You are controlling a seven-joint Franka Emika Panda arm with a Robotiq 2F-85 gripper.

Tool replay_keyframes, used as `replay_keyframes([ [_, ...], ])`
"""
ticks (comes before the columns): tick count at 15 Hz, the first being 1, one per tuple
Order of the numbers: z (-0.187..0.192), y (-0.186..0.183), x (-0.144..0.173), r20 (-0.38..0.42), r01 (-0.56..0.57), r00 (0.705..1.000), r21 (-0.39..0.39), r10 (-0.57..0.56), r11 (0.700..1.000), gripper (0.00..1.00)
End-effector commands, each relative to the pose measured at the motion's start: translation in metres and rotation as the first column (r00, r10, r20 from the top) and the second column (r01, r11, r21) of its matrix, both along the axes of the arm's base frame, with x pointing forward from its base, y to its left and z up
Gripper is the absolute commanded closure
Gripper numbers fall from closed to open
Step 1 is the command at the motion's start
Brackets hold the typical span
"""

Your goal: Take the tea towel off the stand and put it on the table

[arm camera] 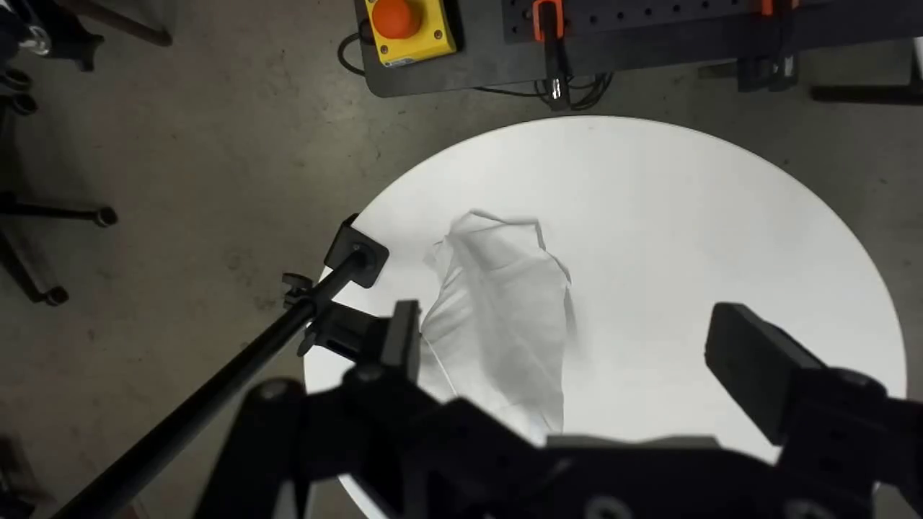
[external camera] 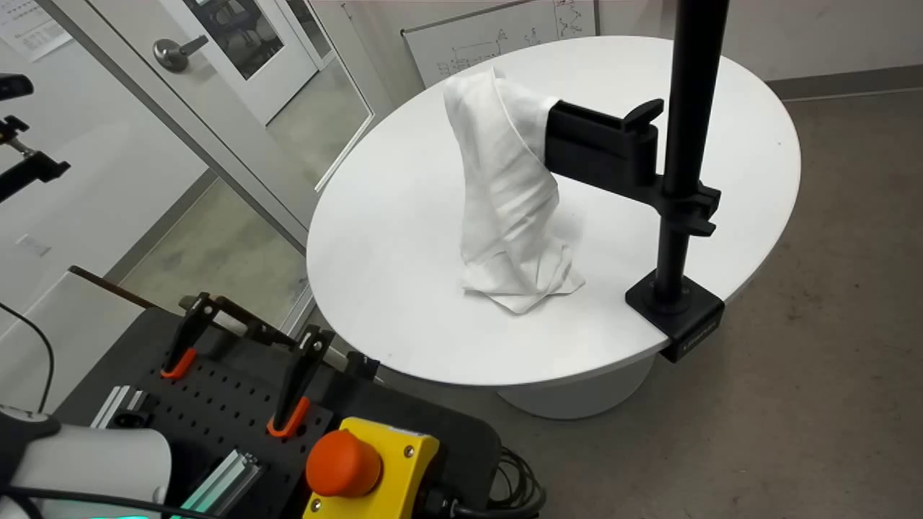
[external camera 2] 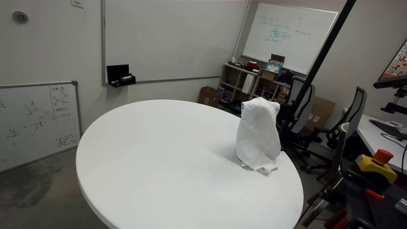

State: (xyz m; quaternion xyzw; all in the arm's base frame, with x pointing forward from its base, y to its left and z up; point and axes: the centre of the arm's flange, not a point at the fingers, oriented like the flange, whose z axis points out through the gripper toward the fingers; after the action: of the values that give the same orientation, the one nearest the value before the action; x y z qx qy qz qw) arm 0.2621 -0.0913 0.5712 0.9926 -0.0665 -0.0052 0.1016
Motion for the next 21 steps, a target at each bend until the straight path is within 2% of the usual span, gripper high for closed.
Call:
replay_keyframes([
  [1,0.0,0.0,0.0,0.0,0.0,1.0,0.0,0.0,1.0,0.0],
  [4,0.0,-0.008,0.008,0.009,0.05,0.999,-0.008,-0.05,0.999,0.0],
  [8,-0.001,-0.048,0.029,0.035,0.164,0.986,0.016,-0.165,0.986,0.0],
  [13,-0.03,-0.085,0.059,0.039,0.165,0.986,0.004,-0.165,0.986,0.0],
  [17,-0.064,-0.103,0.096,0.0,0.174,0.985,-0.006,-0.174,0.985,0.0],
  [21,-0.095,-0.121,0.138,0.015,0.174,0.985,-0.026,-0.174,0.984,0.0],
])
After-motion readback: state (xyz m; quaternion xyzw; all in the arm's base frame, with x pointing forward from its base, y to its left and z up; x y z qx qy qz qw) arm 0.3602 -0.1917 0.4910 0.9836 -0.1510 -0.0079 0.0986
